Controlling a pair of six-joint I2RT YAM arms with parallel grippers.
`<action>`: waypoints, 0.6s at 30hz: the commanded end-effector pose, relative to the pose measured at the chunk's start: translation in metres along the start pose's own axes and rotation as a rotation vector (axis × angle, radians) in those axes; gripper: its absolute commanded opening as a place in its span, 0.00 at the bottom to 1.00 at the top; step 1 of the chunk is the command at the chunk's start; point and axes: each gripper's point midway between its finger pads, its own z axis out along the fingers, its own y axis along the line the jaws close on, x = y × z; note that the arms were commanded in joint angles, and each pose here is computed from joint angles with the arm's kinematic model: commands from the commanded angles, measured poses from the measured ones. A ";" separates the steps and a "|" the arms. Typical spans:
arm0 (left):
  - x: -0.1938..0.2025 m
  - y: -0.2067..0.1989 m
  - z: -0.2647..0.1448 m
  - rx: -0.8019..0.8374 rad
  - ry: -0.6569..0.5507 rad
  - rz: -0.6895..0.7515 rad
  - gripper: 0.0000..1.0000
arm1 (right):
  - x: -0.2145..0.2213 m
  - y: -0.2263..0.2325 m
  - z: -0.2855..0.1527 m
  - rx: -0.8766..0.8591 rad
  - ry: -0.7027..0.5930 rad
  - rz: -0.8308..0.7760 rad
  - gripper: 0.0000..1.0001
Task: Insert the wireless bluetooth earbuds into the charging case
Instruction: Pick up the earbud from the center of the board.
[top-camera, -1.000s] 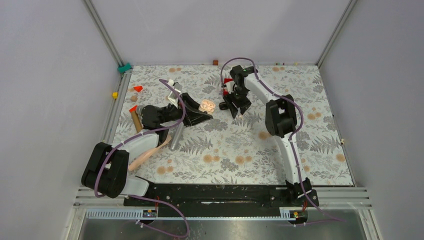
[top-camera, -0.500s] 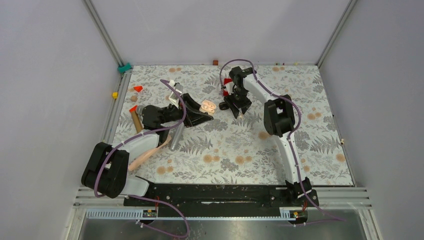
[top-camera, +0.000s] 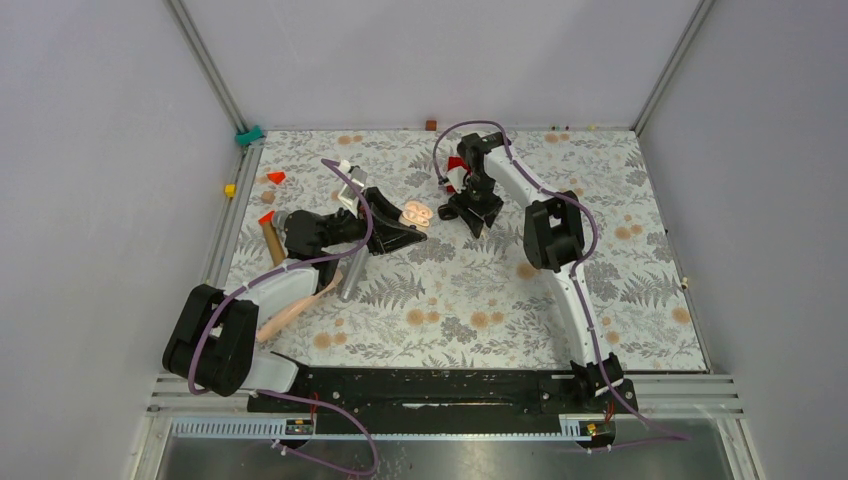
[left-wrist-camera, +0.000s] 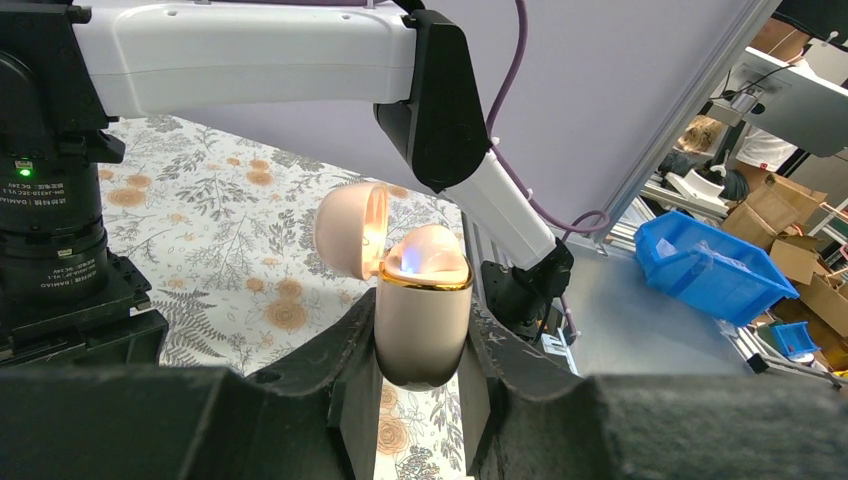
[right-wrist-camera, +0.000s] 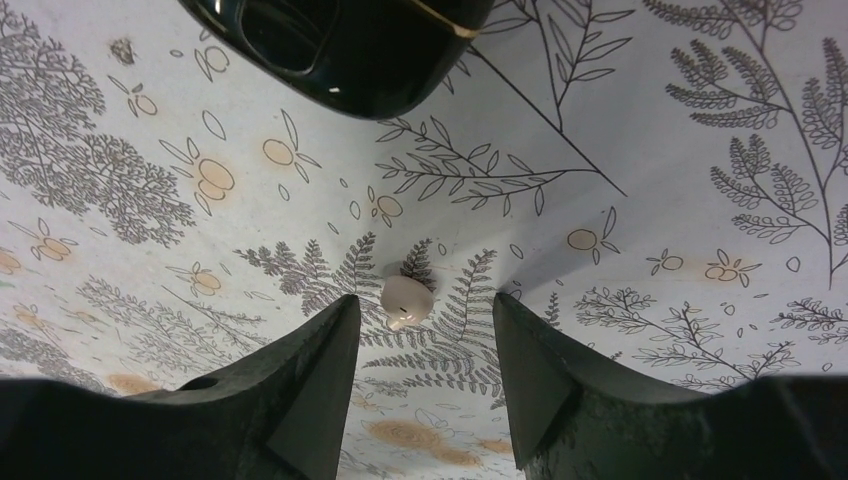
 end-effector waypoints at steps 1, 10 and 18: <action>-0.013 -0.012 0.004 0.045 -0.011 0.086 0.00 | 0.007 0.002 -0.004 -0.007 0.043 -0.068 0.59; -0.014 -0.013 0.003 0.048 -0.011 0.088 0.00 | 0.002 0.011 0.000 0.032 0.055 -0.126 0.56; -0.013 -0.014 0.003 0.051 -0.010 0.091 0.00 | 0.001 0.011 0.002 0.062 0.069 -0.160 0.54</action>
